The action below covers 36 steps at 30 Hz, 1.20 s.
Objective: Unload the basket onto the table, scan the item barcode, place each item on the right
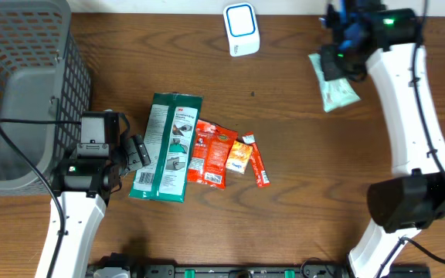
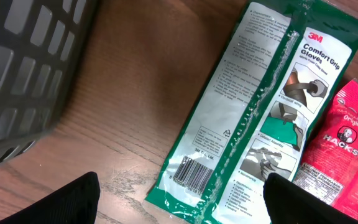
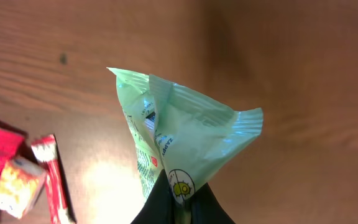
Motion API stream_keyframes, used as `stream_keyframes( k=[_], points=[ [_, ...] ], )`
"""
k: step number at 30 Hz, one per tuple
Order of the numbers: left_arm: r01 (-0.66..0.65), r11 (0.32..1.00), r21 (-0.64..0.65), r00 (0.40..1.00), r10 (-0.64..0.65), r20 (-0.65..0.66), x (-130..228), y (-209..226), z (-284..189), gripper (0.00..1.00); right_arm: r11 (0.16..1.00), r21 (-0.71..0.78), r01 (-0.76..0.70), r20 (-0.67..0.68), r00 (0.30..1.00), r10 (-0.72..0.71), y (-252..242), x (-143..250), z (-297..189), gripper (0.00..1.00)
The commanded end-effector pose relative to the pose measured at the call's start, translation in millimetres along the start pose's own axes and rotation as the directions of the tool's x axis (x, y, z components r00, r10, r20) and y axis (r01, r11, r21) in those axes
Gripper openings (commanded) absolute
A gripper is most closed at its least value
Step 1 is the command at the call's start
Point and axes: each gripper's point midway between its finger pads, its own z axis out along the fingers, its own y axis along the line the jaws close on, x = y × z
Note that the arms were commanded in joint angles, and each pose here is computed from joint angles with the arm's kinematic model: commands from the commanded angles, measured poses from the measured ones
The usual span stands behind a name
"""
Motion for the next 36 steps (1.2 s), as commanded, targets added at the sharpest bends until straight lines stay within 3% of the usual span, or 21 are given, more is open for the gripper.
stream_keyframes(
  k=[1, 7, 11, 22, 36],
  points=[
    [0.002, 1.000, 0.008, 1.000, -0.002, 0.009, -4.7, -1.6, -2.3, 0.85, 0.991, -0.061, -0.121, -0.091, 0.989, 0.115, -17.5, 20.9, 18.8, 0.01],
    [0.002, 1.000, 0.008, 1.000, -0.002, 0.009, -4.8, -1.6, -2.3, 0.85, 0.951, 0.005, -0.308, -0.269, 0.916, 0.298, -57.0, 79.0, 67.2, 0.01],
    [0.002, 1.000, 0.008, 1.000, -0.002, 0.009, -4.8, -1.7, -2.3, 0.85, 0.934, 0.033, -0.354, -0.329, 0.879, 0.345, -62.6, 110.7, 102.6, 0.01],
    [0.002, 1.000, 0.008, 1.000, -0.002, 0.009, -4.8, -1.7, -2.3, 0.85, 0.924, 0.091, -0.370, -0.322, 0.867, 0.379, -64.9, 157.9, 169.5, 0.01],
    [0.002, 1.000, 0.008, 1.000, -0.002, 0.009, -4.8, -1.7, -2.3, 0.85, 0.922, 0.222, -0.317, -0.330, 0.865, 0.377, -82.3, 186.2, 181.4, 0.01]
  ],
)
